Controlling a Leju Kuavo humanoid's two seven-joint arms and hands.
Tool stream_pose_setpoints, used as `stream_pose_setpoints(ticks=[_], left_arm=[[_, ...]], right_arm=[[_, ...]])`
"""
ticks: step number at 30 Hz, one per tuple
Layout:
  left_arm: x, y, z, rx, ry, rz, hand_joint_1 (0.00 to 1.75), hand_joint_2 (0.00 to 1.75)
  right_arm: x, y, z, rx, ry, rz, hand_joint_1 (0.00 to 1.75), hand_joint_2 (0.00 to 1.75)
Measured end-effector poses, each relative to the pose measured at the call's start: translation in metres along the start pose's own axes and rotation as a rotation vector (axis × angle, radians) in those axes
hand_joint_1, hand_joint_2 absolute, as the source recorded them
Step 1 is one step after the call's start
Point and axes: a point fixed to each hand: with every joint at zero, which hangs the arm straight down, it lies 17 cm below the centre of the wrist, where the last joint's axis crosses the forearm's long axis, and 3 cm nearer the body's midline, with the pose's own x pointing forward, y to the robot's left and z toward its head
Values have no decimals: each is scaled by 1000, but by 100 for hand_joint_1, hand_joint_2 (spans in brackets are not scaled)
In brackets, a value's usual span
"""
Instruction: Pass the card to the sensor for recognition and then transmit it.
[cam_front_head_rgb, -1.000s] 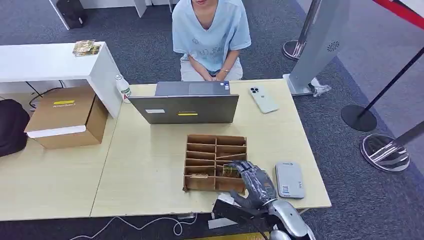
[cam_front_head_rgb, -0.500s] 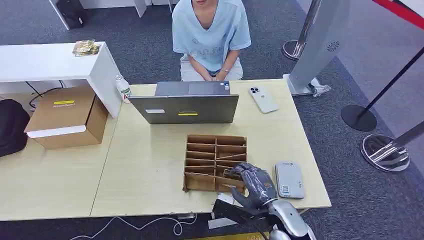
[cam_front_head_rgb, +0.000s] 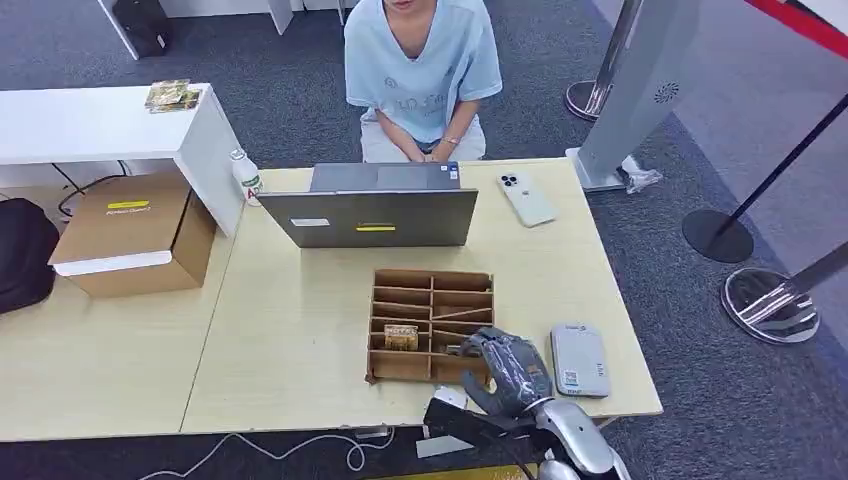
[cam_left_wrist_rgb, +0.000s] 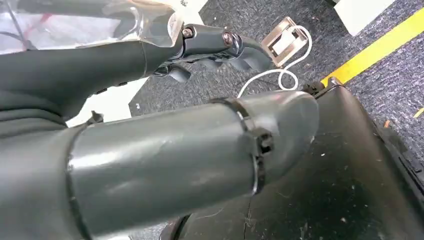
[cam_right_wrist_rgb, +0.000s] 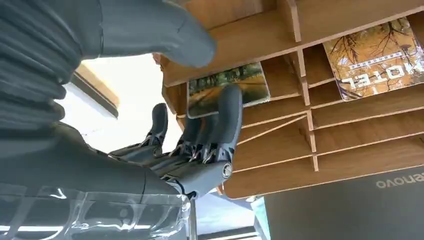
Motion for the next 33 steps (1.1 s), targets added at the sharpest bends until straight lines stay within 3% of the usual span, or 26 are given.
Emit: stream_pose_setpoints(ticks=[8, 21, 33], left_arm=[[0, 0, 0, 1, -1, 0, 0, 0], [1, 2, 0, 10, -4, 1, 0, 0], [2, 2, 0, 10, -10, 1, 0, 0]], right_arm=[[0, -1, 0, -4, -4, 8, 134, 175], [2, -5, 0, -26, -15, -2, 148, 175], [-1, -6, 1, -33, -9, -5, 134, 175]])
